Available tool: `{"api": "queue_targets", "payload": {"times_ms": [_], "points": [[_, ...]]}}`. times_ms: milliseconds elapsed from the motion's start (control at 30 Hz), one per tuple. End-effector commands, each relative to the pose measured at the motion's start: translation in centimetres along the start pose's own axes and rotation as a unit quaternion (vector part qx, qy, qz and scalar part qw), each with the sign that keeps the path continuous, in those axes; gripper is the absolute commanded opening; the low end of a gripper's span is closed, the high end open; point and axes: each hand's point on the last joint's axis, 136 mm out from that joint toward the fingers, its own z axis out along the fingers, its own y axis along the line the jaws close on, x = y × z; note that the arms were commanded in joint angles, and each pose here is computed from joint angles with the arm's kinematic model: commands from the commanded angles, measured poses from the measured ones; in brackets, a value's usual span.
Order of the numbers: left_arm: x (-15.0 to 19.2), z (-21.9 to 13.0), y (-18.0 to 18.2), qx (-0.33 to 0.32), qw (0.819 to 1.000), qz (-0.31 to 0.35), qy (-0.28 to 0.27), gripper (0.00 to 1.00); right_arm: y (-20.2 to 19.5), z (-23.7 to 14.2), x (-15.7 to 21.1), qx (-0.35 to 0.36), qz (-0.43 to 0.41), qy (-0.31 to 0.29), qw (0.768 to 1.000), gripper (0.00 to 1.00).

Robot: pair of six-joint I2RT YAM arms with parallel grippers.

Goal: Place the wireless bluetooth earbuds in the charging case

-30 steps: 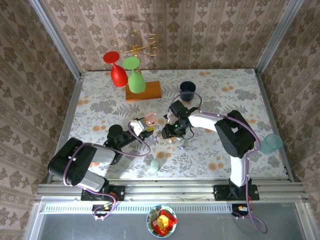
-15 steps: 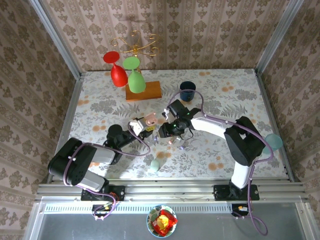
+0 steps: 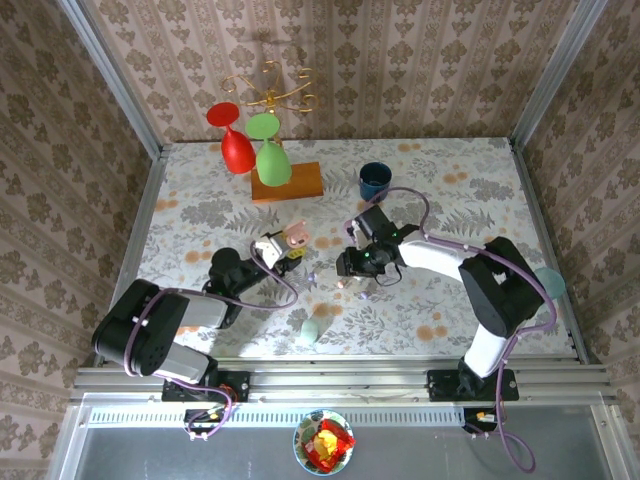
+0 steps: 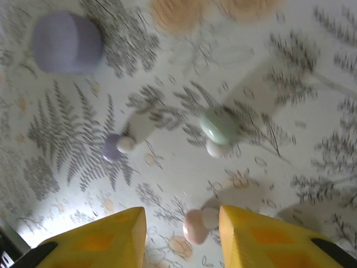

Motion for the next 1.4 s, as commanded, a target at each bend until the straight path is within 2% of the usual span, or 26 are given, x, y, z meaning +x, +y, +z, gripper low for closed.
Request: {"api": "queue_targets", "payload": {"times_ms": [0,300,633,1100,1367], "points": [[-0.5,0.0,0.0,0.007,1.0,-0.002,-0.013,0.33,1.5,-0.9,-0.1,-0.031,-0.007,-0.016,0.999,0.4],[-0.6,0.3,-0.2,0.018,1.0,-0.008,-0.015,0.33,1.7,1.2,-1.3,-0.024,-0.042,0.012,0.999,0.42],[-1.0,-0.3,-0.2,0.006,1.0,-0.011,-0.019,0.34,1.2,3.2,0.8,-0.026,-0.031,0.061,0.997,0.42],[-0.9,-0.4,-0.2,0.004,1.0,-0.018,-0.017,0.34,0.7,2.5,4.7,-0.008,-0.018,0.083,0.996,0.42],[-0.9,-0.3,-0.4,0.012,1.0,-0.02,-0.018,0.34,2.5,2.1,5.2,-0.027,-0.014,0.073,0.997,0.42]]}}
